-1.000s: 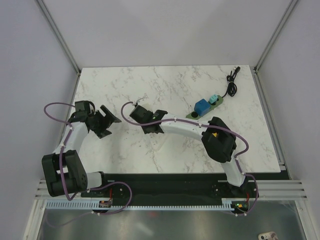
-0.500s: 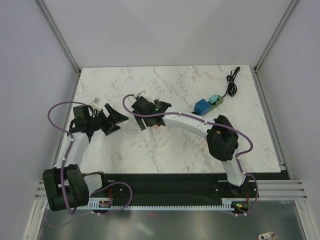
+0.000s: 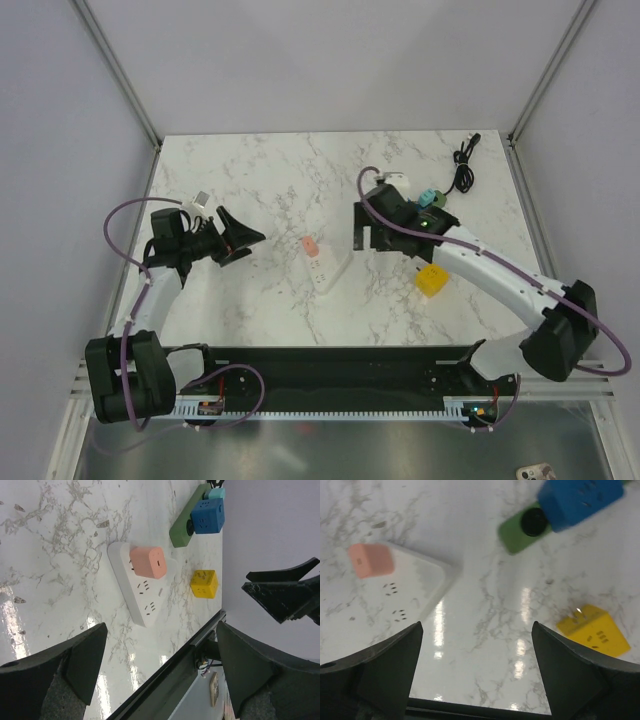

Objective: Insert the plug

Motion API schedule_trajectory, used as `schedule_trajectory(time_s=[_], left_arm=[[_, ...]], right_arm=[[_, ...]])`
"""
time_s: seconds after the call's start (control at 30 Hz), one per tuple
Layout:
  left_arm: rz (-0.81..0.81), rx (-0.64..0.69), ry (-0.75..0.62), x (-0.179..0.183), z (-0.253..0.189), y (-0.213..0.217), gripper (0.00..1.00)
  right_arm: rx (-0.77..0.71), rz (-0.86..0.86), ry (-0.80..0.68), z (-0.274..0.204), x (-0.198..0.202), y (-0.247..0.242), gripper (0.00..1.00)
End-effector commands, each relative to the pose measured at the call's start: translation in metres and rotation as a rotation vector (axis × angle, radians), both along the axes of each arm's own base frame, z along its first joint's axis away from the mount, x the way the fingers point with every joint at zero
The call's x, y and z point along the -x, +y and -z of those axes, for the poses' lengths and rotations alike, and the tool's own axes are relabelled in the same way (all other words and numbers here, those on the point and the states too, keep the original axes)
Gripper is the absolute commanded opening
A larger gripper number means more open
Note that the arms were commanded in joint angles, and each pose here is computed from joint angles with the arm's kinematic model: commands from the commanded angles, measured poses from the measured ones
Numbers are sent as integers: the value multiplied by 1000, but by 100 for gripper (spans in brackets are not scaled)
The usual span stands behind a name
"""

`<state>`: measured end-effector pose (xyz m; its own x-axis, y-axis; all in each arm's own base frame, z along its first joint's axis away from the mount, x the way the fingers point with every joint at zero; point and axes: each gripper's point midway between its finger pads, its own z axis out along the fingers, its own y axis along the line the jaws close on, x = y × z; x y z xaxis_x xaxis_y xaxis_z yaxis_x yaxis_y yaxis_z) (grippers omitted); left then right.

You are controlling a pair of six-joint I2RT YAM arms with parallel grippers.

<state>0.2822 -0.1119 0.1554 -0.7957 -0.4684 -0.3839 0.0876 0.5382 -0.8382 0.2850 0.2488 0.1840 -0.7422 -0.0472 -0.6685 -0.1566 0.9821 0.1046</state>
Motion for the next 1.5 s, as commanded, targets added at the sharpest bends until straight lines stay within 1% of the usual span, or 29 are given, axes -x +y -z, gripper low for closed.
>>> schedule_trajectory(time_s=[0.0,0.03,0.1,0.17,0.2,0.3,0.4,0.53,0.7,0.87,0.9,0.97,1.0,1.03,1.17,1.23,1.27,1.3,1.33,1.4,1.43,1.47], left_arm=[[30,27,-70,1,-18,-5,96],[27,23,-76,1,-18,-5,96],[21,20,-80,1,-19,-4,96],[20,19,-80,1,-18,-4,96],[21,20,-79,1,-18,-4,96],[25,24,-74,2,-17,-5,95],[26,27,-73,2,-18,-5,95],[26,27,-79,2,-20,-5,95],[26,27,-81,2,-20,-5,95],[25,28,-78,2,-19,-5,94],[28,28,-78,2,-19,-6,94],[28,30,-77,2,-20,-5,94],[25,28,-78,1,-20,-5,94],[28,29,-79,2,-20,-6,94],[24,30,-78,1,-20,-5,94],[22,31,-80,1,-21,-5,94],[23,31,-80,1,-21,-5,94],[24,32,-79,1,-20,-5,94],[25,31,-86,1,-22,-5,94],[26,28,-93,1,-23,-5,94],[24,27,-97,2,-24,-5,94],[25,25,-106,2,-26,-5,94]], right_arm=[[-45,269,35,11,6,-70,98],[-39,330,56,25,11,-86,98],[-97,463,76,31,14,-117,98],[-109,529,80,34,14,-137,98],[-100,571,75,36,14,-155,98],[-61,613,65,41,9,-181,98],[-17,594,91,57,3,-193,98],[-24,486,161,77,-8,-190,98],[-13,474,192,95,-17,-197,98],[-80,434,246,108,-6,-182,98],[-126,417,270,111,3,-174,98],[-183,394,274,110,10,-165,98],[-260,346,297,109,23,-151,98],[-297,345,305,108,28,-146,98],[-411,312,337,104,54,-125,98],[-461,270,349,101,70,-104,98],[-476,256,347,98,73,-96,98],[-476,193,350,96,85,-80,98],[-494,155,327,91,85,-69,98],[-464,71,341,92,95,-51,98],[-420,62,370,98,101,-53,98],[-373,59,367,102,100,-57,98]])
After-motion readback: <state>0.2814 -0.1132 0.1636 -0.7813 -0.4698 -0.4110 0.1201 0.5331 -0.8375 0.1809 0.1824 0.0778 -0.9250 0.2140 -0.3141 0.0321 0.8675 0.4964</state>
